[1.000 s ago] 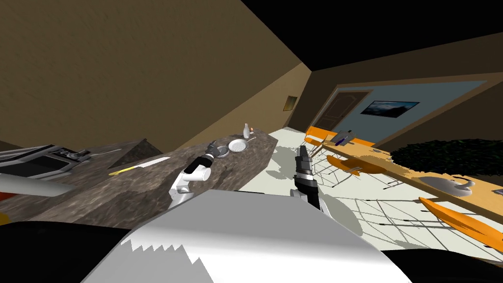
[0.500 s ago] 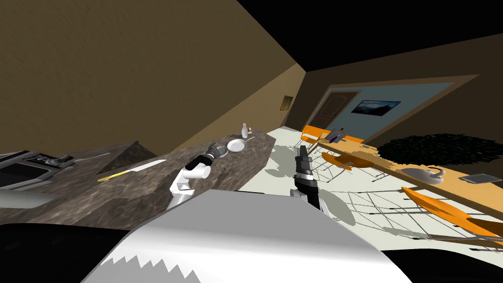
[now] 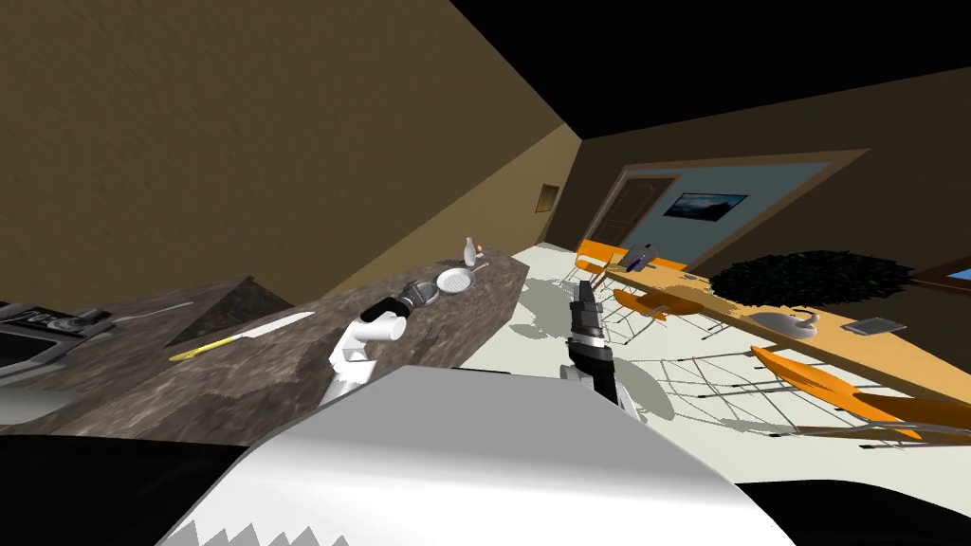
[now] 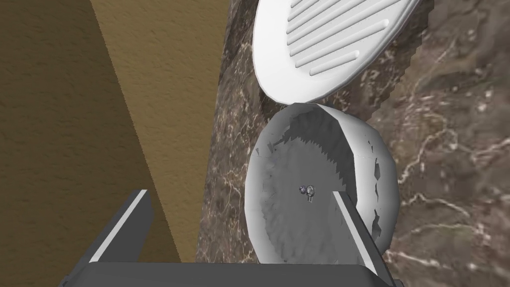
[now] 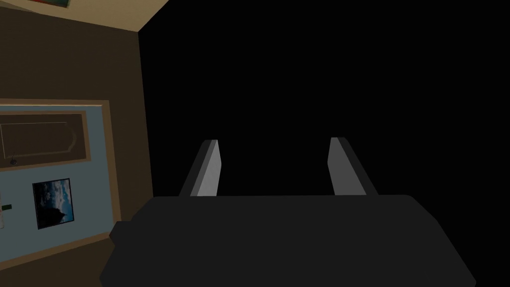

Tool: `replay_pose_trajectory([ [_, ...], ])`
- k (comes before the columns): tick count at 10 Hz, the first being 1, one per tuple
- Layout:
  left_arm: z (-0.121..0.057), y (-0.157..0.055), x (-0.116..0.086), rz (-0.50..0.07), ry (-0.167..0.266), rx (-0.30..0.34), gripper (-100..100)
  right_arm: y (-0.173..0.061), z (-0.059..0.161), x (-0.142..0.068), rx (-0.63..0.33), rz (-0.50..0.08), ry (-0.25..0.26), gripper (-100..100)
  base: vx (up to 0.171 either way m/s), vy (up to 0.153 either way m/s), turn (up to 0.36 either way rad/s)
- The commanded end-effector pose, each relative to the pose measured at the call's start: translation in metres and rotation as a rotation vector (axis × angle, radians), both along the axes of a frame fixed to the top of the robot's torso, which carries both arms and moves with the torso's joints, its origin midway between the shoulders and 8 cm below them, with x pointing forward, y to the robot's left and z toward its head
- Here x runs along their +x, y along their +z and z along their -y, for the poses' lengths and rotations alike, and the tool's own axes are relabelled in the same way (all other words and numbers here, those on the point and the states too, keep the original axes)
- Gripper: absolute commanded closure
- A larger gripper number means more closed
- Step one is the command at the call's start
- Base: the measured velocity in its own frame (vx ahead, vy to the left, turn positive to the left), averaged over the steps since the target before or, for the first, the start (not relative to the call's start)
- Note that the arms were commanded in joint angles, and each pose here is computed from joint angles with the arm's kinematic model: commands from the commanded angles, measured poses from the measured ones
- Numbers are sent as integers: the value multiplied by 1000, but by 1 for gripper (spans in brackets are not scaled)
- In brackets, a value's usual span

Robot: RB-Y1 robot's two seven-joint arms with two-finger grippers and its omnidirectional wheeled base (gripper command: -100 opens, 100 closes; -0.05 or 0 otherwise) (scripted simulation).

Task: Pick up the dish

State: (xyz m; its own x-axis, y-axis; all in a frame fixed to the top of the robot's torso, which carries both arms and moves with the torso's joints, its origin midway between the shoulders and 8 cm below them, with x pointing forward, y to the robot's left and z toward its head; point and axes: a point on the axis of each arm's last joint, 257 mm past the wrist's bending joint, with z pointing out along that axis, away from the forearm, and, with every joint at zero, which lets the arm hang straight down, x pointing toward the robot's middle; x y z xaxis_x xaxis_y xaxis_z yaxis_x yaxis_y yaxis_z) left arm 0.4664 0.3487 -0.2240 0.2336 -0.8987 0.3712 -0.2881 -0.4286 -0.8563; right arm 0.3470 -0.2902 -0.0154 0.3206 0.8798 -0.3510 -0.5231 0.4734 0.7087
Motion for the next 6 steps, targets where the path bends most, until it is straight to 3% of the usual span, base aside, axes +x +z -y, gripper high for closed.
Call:
replay_pose_trajectory([
  [1, -3, -9, 0, -43, 9, -29, -100, 0, 0, 0, 0, 0, 0, 0, -23, 29, -122],
  [6, -9, -37, -8, -171, 30, -79, -100, 0, 0, 0, 0, 0, 0, 0, -20, 24, -75],
])
